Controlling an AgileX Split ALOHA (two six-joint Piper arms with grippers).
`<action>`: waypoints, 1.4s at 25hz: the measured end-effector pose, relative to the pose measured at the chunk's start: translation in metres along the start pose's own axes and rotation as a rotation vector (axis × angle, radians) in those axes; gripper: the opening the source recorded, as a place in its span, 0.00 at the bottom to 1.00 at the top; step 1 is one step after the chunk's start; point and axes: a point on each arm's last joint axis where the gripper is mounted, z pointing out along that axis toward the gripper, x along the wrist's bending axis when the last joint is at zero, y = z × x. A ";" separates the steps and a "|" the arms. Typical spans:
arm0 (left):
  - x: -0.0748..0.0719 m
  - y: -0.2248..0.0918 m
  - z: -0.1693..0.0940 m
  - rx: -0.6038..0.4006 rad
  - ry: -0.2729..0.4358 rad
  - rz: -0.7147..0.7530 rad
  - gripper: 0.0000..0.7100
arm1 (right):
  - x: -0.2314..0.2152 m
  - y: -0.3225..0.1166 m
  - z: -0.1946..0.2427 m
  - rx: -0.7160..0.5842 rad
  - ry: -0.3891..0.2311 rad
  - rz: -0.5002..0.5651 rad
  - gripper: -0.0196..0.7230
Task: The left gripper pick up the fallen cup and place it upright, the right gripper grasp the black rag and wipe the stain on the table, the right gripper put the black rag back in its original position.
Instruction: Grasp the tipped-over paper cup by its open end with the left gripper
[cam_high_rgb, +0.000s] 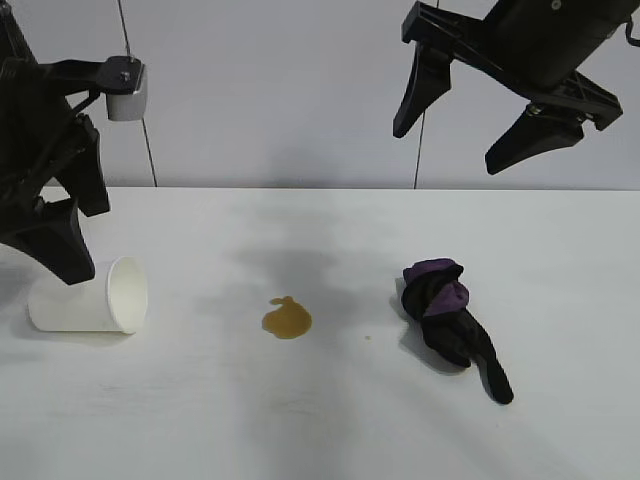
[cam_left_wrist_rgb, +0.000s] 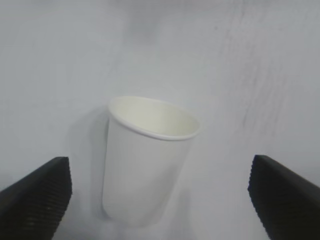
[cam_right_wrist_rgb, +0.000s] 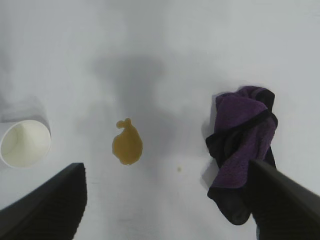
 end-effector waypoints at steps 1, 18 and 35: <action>0.001 -0.001 0.004 0.005 -0.002 0.002 0.98 | 0.000 0.000 0.000 0.001 0.000 0.000 0.84; 0.005 -0.016 0.058 0.070 0.038 0.034 0.96 | 0.000 -0.002 0.000 0.022 -0.002 -0.002 0.84; 0.004 -0.018 0.075 0.057 0.023 -0.003 0.65 | 0.000 -0.003 0.000 0.033 -0.004 -0.003 0.84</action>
